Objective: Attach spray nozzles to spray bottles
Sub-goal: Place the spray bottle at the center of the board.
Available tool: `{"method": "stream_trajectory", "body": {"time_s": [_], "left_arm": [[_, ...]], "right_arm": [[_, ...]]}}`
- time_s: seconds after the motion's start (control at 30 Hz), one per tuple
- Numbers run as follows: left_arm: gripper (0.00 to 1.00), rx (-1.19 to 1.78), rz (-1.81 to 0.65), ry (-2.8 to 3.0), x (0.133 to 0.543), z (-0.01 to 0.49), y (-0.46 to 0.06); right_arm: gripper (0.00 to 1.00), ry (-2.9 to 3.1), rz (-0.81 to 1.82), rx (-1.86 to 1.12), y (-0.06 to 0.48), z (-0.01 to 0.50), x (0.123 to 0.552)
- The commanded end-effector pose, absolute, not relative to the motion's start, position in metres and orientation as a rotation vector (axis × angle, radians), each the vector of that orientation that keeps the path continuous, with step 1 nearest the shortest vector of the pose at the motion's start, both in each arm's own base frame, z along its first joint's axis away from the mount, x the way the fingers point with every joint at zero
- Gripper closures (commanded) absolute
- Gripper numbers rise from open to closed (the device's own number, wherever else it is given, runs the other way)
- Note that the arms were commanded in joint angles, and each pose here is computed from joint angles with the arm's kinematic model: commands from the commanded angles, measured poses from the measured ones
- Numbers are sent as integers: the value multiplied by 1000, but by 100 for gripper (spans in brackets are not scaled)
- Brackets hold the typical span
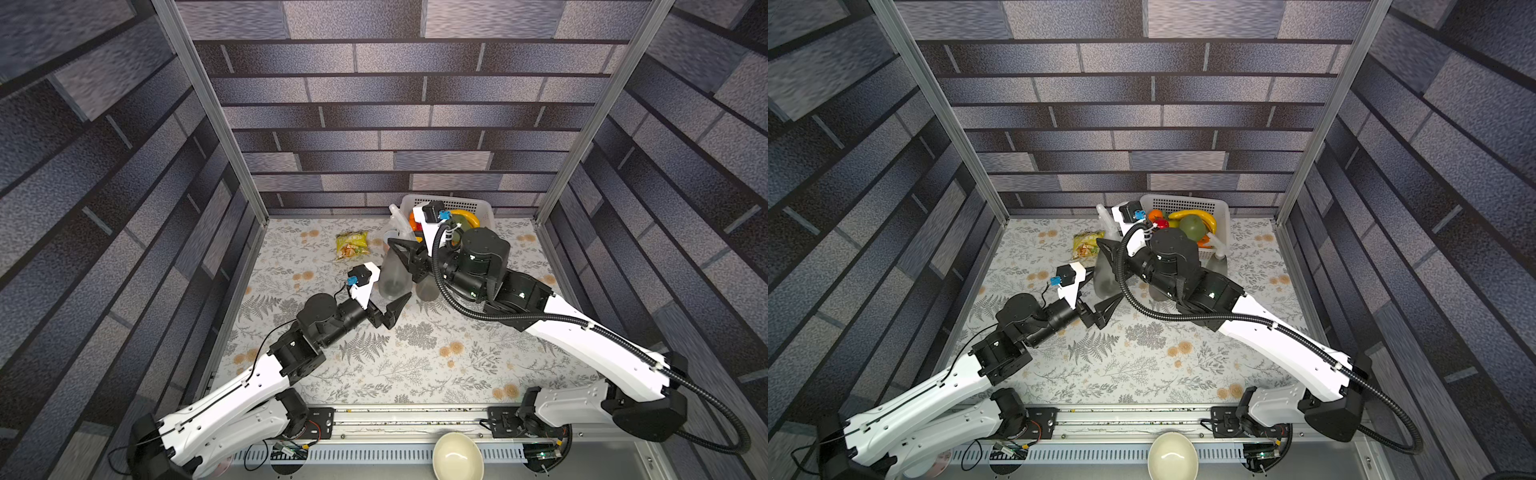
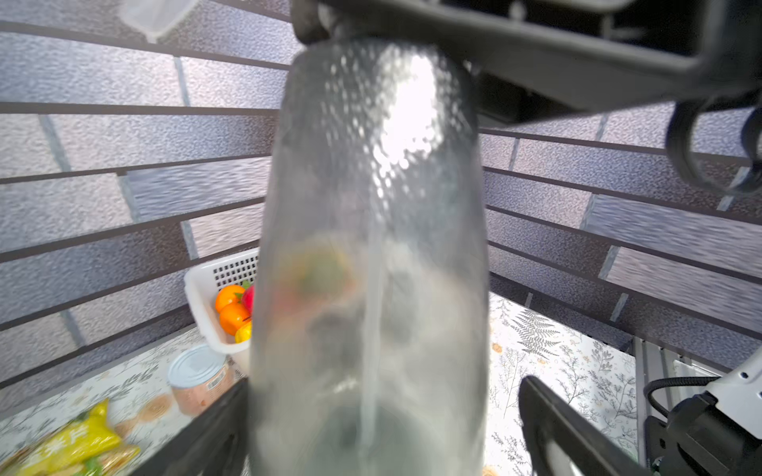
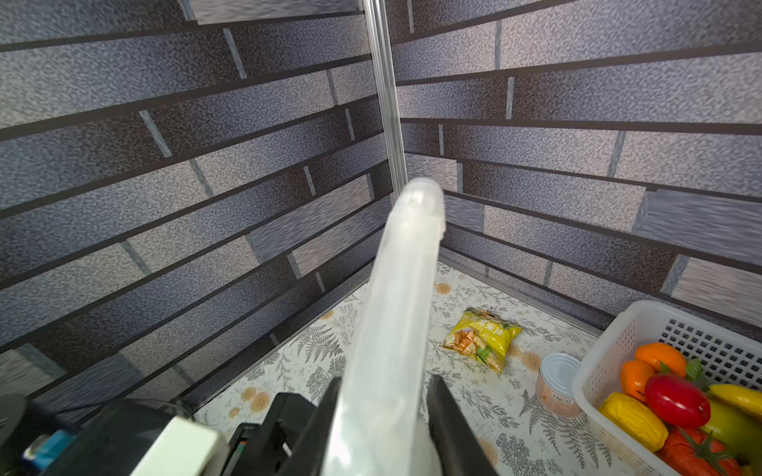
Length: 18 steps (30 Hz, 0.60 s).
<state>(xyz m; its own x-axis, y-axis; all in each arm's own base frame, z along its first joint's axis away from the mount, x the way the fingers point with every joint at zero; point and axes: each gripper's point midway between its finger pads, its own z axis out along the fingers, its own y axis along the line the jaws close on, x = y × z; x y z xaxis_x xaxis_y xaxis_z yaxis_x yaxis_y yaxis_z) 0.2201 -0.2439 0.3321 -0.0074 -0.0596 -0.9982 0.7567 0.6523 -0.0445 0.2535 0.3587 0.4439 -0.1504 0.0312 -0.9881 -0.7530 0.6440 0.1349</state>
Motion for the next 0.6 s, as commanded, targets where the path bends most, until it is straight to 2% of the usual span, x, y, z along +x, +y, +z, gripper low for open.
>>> {"method": "stream_trajectory", "body": {"time_s": [0.0, 0.1, 0.23, 0.4, 0.57], "left_arm": [[0, 532, -687, 1551, 216, 308, -220], [0, 337, -592, 1571, 220, 307, -179], [0, 59, -469, 1593, 222, 305, -120], [0, -61, -345, 1620, 218, 301, -83], [0, -60, -343, 1619, 214, 301, -78]], "right_arm": [[92, 1439, 670, -510, 363, 474, 282], [92, 1380, 658, -482, 374, 460, 297], [92, 1385, 670, -471, 396, 410, 313], [92, 1431, 621, -434, 417, 334, 339], [90, 1491, 474, -429, 426, 263, 363]]}}
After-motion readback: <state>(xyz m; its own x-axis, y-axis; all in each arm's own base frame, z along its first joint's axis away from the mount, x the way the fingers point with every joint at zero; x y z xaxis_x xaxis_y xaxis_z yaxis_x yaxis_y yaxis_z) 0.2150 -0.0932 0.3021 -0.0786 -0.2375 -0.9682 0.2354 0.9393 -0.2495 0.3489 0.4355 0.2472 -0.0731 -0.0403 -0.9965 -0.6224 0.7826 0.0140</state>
